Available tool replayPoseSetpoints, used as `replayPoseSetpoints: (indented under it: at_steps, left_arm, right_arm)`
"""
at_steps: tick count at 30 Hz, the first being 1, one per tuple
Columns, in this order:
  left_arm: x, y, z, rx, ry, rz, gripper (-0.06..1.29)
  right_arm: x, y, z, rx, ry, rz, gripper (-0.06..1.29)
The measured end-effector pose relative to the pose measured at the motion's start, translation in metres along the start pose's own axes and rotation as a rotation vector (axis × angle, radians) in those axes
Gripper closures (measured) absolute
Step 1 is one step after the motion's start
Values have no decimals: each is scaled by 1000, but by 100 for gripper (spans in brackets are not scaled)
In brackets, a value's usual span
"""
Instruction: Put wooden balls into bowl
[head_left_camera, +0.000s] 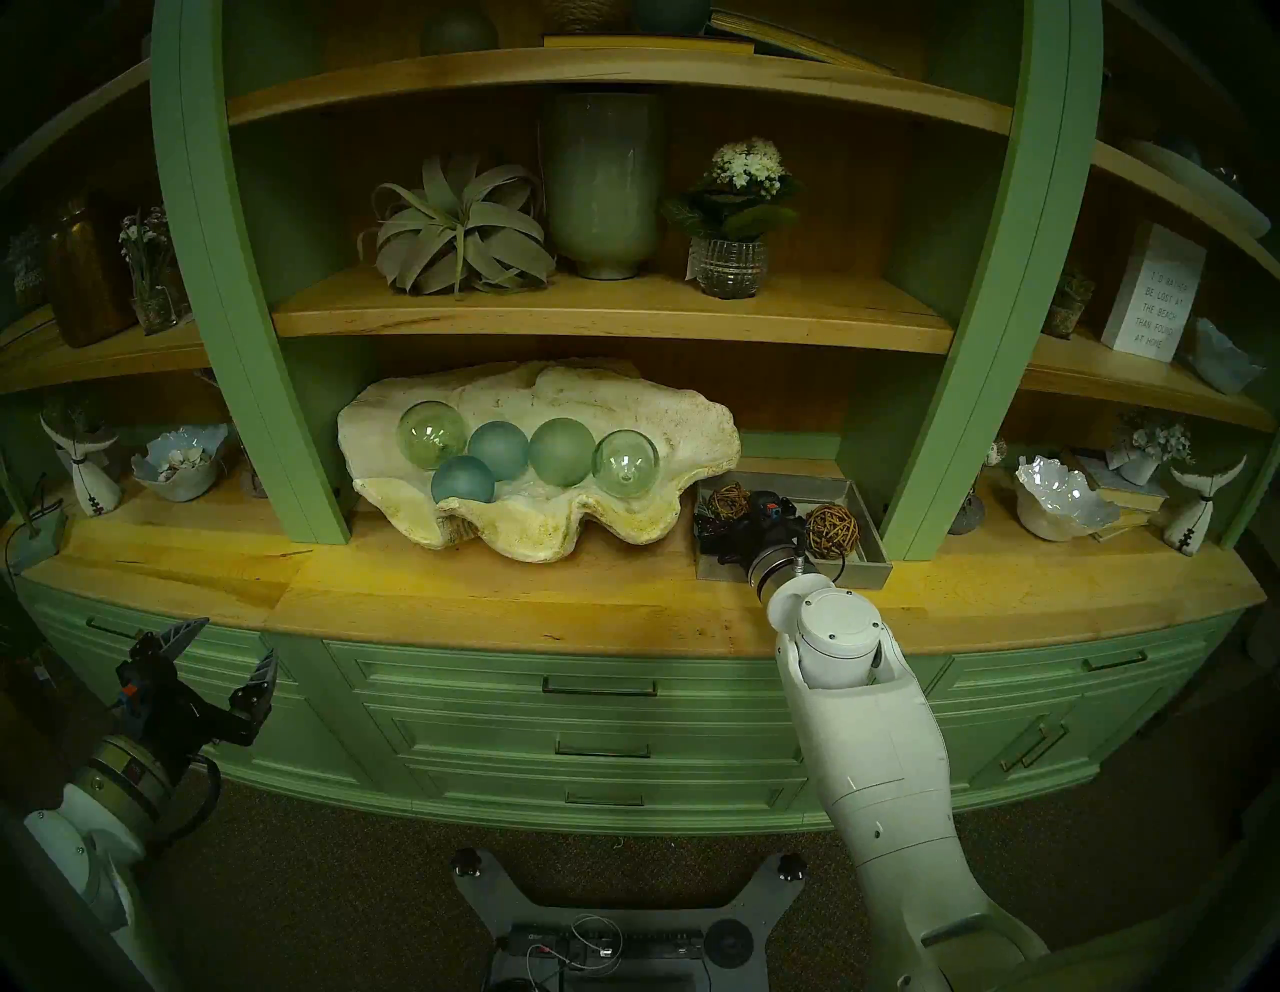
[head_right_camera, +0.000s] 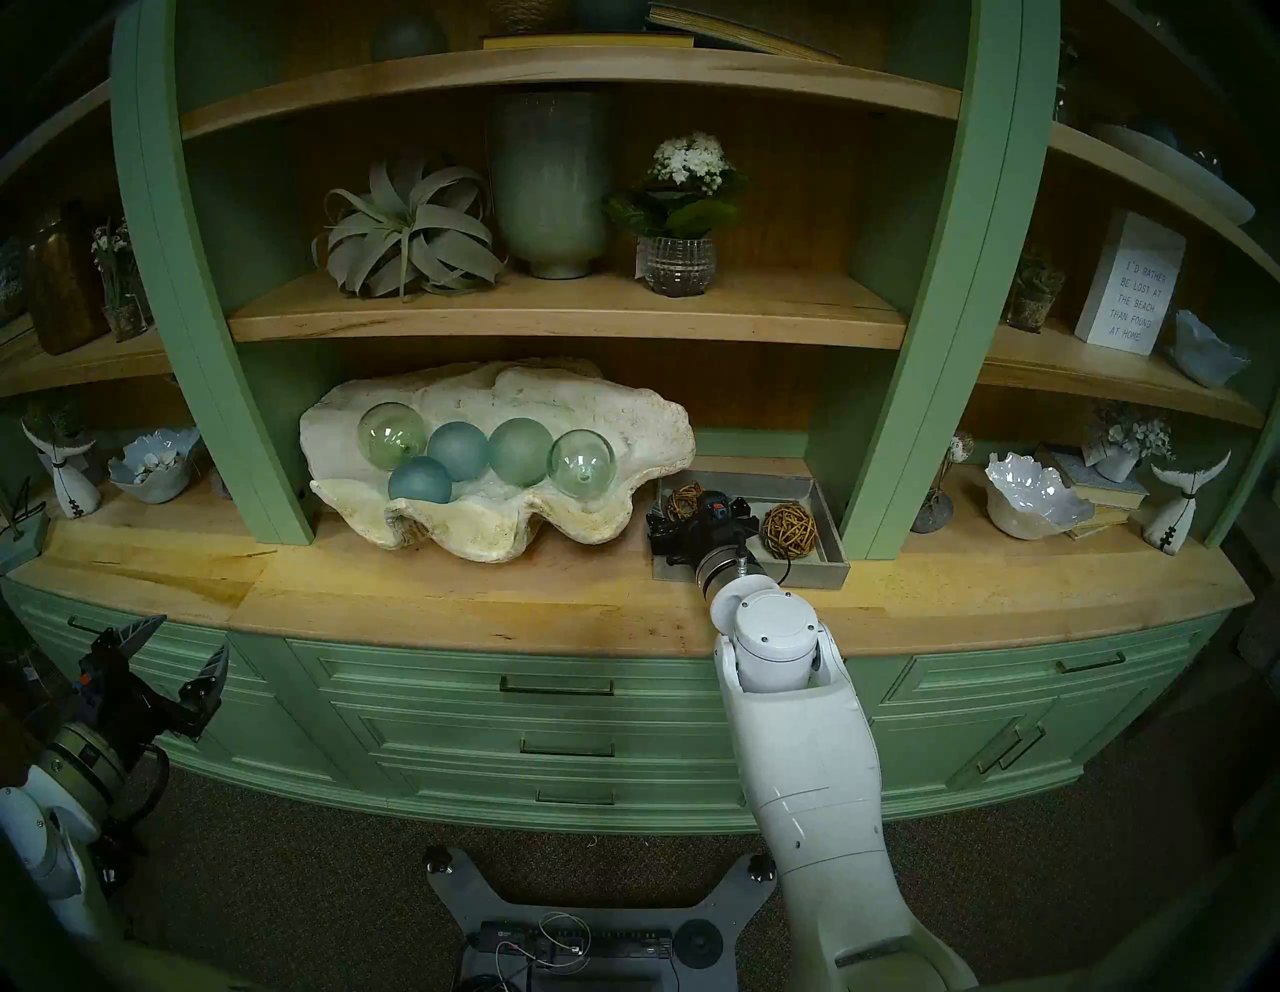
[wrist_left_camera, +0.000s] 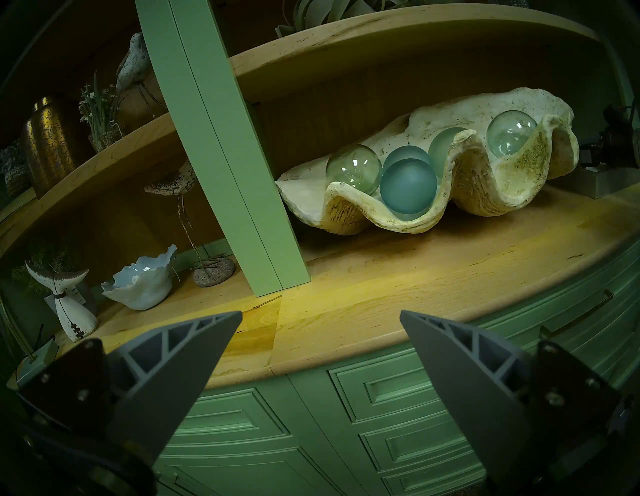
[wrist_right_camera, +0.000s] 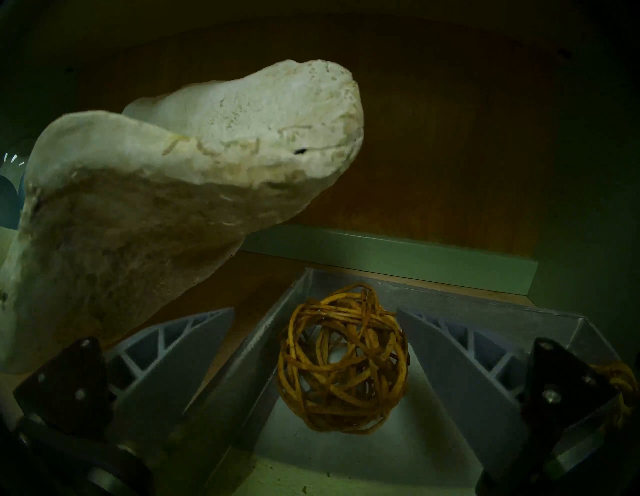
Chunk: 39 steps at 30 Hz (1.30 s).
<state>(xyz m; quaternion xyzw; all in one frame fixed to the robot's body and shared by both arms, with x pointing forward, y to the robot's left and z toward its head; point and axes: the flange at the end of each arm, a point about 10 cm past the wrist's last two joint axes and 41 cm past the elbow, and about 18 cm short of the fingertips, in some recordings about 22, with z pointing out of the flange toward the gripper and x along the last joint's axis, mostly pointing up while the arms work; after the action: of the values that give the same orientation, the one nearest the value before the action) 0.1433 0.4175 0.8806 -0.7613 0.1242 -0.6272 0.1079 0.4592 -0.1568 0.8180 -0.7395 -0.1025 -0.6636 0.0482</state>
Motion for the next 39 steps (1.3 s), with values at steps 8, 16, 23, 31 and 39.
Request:
replayPoseSetpoints:
  at_steps: [8,16,23,31,39]
  left_arm:
    - [0,0,0,0,0,0,0]
    - [0,0,0,0,1,1,0]
    - [0,0,0,0,1,1,0]
    - [0,0,0,0,0,0,0]
    - [0,0,0,0,0,0,0]
  right_arm:
    - [22,-3,0,-16,50,56,2]
    - [16,-9,-10,-50,-12,113,2]
    - [3,8,-7,-98,-77,119,2]
    - [15,29,2,-128,-95,81,2]
    - [27,35,12,-106,-138,73,2]
